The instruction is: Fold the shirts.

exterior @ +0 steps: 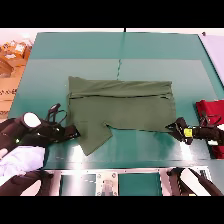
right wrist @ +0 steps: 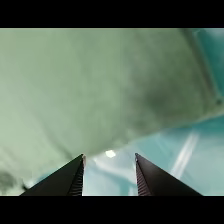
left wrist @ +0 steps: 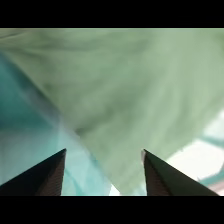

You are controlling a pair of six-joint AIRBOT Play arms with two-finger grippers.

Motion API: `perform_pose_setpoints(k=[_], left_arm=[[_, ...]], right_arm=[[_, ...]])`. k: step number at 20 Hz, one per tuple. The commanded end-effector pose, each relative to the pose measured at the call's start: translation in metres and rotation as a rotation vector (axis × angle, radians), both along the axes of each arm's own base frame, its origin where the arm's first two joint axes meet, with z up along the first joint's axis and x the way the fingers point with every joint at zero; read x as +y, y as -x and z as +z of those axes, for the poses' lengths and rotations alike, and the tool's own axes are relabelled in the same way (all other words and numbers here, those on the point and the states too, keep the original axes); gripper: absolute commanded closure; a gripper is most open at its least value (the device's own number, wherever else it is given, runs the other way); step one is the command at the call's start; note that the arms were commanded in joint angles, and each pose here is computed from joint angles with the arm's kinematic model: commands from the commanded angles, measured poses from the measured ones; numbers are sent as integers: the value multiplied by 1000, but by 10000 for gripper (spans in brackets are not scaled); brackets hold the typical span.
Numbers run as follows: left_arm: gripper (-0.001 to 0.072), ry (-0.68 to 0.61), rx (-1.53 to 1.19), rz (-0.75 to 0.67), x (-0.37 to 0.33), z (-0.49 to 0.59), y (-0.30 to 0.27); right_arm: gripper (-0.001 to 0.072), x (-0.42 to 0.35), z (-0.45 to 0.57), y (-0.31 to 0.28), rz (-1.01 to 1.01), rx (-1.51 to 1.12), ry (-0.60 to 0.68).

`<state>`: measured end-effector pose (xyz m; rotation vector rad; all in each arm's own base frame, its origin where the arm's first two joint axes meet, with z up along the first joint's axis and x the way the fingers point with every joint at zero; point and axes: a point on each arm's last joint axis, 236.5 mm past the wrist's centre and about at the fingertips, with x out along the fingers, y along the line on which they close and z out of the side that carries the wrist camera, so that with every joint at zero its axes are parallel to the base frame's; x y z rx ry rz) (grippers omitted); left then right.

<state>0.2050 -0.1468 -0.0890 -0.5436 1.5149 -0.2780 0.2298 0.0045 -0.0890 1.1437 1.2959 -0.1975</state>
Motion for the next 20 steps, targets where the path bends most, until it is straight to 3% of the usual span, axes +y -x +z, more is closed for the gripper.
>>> perform_pose_setpoints(k=[1, 6, 7, 8, 9, 11, 16, 20], left_arm=[[173, 9, -1, 75, -4, -20, 9], [175, 104, -39, 170, -20, -24, -16], [225, 145, -24, 173, -28, -26, -16], [484, 186, -26, 158, -37, -26, -18], [663, 219, -34, 140, -43, -23, -18], [681, 238, -38, 76, -49, -14, -17], [681, 77, 5, -160, -25, 18, 2], [681, -19, -94, -191, -5, 68, -4]], right_arm=[[340, -4, -19, -4, -96, 7, -5], [283, -12, -32, -25, -219, 2, -39], [284, -12, -34, -30, -242, -6, -44], [288, -13, -35, -35, -259, -12, -45], [367, -13, -36, -38, -260, -21, -36], [682, -14, -32, -41, -207, -53, -15], [696, -8, -13, -33, -56, -68, 14], [696, -29, 2, 1, -15, -6, 135]])
